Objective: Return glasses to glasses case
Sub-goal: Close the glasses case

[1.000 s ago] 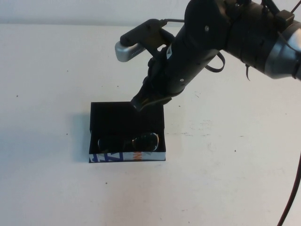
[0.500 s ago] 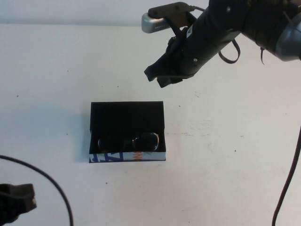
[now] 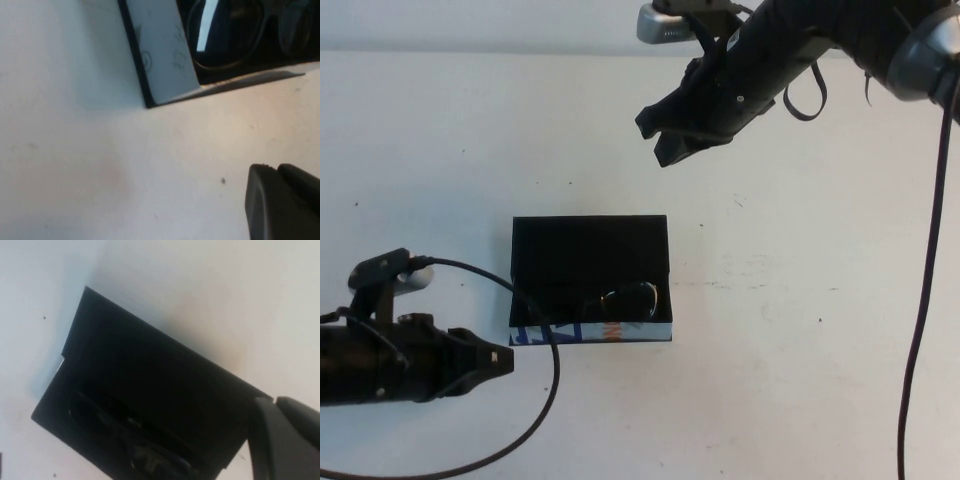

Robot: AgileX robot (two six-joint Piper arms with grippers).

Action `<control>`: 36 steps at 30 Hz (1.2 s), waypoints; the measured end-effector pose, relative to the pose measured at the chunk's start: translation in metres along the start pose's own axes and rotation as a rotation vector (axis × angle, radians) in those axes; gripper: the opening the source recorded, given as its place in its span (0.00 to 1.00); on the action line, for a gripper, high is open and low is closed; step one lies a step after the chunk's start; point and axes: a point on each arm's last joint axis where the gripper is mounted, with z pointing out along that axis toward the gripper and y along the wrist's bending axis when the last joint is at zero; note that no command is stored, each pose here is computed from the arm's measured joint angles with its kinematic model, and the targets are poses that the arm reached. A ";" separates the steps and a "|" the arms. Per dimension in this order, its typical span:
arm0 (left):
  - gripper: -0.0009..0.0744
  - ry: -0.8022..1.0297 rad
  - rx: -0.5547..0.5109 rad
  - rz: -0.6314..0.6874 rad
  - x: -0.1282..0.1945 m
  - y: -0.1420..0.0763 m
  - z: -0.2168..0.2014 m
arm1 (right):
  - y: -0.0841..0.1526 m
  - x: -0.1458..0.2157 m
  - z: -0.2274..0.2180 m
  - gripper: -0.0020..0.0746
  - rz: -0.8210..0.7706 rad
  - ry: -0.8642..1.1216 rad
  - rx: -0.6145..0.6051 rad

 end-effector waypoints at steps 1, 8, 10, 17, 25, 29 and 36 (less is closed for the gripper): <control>0.01 -0.004 0.006 -0.003 -0.001 0.004 0.006 | -0.002 -0.002 0.002 0.02 0.004 0.003 -0.004; 0.01 -0.033 0.034 -0.026 -0.010 0.022 0.034 | -0.009 -0.010 0.025 0.02 -0.009 0.027 -0.044; 0.01 -0.029 0.048 -0.028 -0.012 0.025 0.040 | -0.011 -0.012 0.031 0.02 -0.013 0.028 -0.054; 0.01 -0.008 0.064 -0.033 -0.016 0.035 0.056 | -0.017 -0.017 0.050 0.02 -0.017 0.023 -0.063; 0.01 -0.010 0.088 -0.046 -0.018 0.037 0.061 | -0.022 -0.017 0.064 0.02 -0.014 0.018 -0.061; 0.01 -0.012 0.092 -0.046 -0.019 0.037 0.062 | -0.026 -0.016 0.074 0.02 -0.008 0.016 -0.058; 0.01 -0.012 0.092 -0.046 -0.019 0.037 0.062 | -0.036 -0.007 0.107 0.02 0.027 0.054 -0.079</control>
